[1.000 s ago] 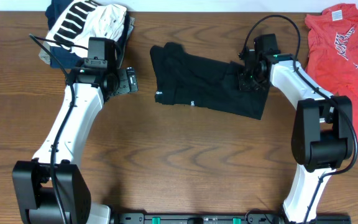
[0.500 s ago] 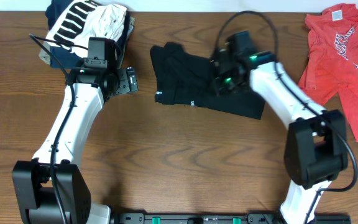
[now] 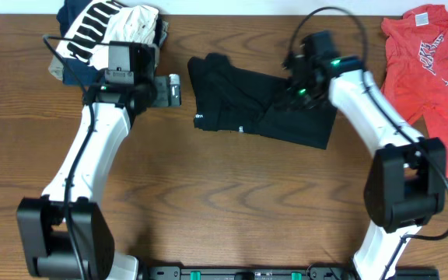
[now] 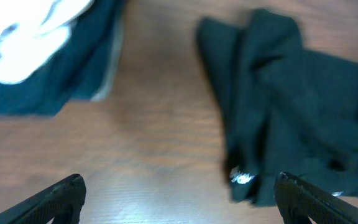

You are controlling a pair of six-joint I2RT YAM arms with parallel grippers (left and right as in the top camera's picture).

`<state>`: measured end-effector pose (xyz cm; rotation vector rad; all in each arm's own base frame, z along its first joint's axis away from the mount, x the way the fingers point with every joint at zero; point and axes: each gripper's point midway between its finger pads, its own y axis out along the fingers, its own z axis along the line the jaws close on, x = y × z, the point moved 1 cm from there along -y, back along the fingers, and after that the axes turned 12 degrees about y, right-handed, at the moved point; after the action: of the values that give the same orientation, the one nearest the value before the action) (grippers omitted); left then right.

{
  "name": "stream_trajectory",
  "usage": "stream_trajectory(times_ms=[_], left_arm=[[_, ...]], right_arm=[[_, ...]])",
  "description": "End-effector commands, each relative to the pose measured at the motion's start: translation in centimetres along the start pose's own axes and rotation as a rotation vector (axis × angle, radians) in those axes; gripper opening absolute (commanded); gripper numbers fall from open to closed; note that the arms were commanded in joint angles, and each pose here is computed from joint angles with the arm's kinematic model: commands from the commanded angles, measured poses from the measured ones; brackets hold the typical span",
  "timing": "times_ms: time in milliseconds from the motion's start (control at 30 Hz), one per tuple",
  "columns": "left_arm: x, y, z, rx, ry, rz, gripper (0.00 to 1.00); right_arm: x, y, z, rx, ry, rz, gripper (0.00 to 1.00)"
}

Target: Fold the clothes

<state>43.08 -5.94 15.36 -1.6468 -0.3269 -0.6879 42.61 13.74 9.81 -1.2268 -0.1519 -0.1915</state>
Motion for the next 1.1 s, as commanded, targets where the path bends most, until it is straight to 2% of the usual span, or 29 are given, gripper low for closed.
stream_trajectory(times_ms=[0, 233, 367, 567, 900, 967, 1033, 1067], left_arm=[[2.4, 1.6, -1.6, -0.134, 0.060, -0.031, 0.98], [5.9, 6.6, -2.4, -0.188, 0.152, -0.023, 0.98], [6.2, 9.7, -2.1, -0.193, 0.166, -0.007, 0.98], [3.9, 13.8, -2.5, -0.253, 0.176, 0.045, 0.98], [-0.1, 17.1, -3.3, -0.321, 0.140, 0.150, 0.99], [-0.4, 17.2, -3.5, -0.332, 0.138, 0.160, 0.91], [-0.7, 17.1, -3.7, -0.335, 0.136, 0.174, 0.68], [-0.9, 17.1, -3.8, -0.337, 0.135, 0.182, 0.48]], right_arm=[[2.5, -3.0, -1.2, 0.003, 0.037, -0.074, 0.64], [3.4, -5.0, -3.5, -0.015, 0.080, -0.084, 0.67], [3.0, -5.0, -3.7, -0.022, 0.081, -0.069, 0.68], [3.0, -5.0, -3.8, -0.025, 0.078, -0.069, 0.68], [2.4, -5.0, -4.0, -0.041, 0.080, -0.046, 0.69], [2.4, -5.0, -4.0, -0.041, 0.080, -0.047, 0.69], [2.4, -5.0, -4.0, -0.041, 0.080, -0.047, 0.69], [2.4, -5.0, -4.0, -0.041, 0.080, -0.047, 0.69]])
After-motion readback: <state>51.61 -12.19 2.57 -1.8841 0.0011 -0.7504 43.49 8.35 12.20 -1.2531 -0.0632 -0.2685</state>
